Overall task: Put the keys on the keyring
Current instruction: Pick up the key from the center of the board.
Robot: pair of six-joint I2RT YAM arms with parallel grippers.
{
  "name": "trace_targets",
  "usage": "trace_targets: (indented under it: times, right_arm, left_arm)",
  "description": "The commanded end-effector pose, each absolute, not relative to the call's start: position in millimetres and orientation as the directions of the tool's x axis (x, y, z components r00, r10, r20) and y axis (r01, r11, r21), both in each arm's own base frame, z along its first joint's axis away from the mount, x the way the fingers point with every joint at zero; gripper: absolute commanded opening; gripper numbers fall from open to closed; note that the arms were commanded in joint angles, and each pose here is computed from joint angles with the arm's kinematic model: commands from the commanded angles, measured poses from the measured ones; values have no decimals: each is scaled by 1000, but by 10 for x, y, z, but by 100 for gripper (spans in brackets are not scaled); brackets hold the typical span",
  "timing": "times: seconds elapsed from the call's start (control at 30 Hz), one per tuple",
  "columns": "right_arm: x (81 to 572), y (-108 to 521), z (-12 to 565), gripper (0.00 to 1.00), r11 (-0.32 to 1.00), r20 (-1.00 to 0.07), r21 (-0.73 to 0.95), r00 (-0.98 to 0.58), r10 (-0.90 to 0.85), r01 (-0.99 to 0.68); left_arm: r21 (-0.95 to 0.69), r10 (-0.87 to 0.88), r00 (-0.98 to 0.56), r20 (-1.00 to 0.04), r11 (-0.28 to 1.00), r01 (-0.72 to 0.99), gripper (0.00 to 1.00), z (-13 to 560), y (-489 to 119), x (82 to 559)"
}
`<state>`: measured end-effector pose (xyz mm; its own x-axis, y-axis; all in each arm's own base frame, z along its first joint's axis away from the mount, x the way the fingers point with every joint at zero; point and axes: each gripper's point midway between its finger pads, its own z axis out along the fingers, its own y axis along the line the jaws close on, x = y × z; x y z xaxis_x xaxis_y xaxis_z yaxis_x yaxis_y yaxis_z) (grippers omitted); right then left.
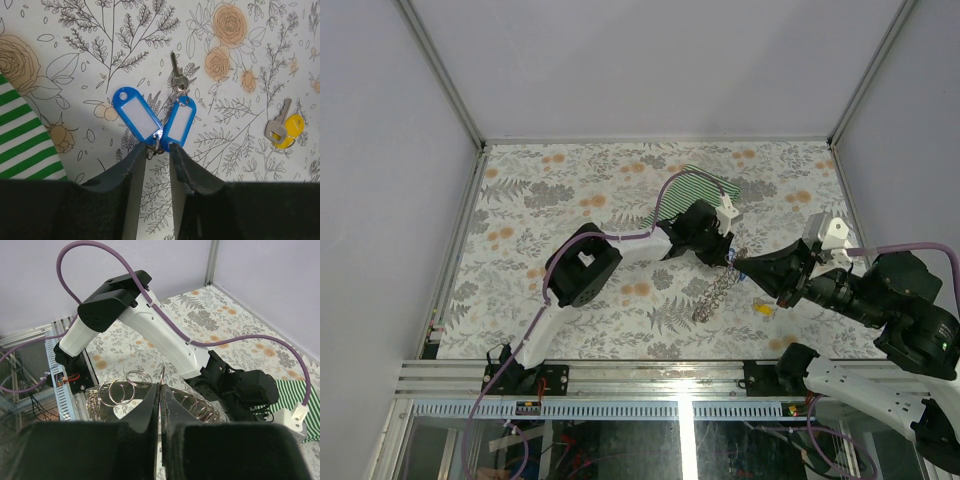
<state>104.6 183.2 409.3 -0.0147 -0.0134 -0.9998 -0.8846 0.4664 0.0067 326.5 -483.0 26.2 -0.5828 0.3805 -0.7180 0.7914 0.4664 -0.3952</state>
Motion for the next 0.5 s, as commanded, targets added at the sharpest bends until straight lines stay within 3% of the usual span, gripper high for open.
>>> trace_targets:
  times: [0.0, 0.23, 0.47]
  right_arm:
    - [1026, 1869, 4300, 1, 450, -998, 4, 24, 56, -893]
    - [1036, 1873, 4283, 1, 453, -998, 7, 20, 54, -891]
    - [1079, 1850, 4268, 0, 477, -998, 4, 23, 51, -879]
  left_arm:
    - [-388, 365, -570, -736, 462, 797, 23, 262, -4862, 3365]
    - [-390, 355, -545, -760, 422, 818, 1, 445, -4830, 3313]
    - [-337, 359, -476, -803, 386, 859, 0, 755, -4650, 3216]
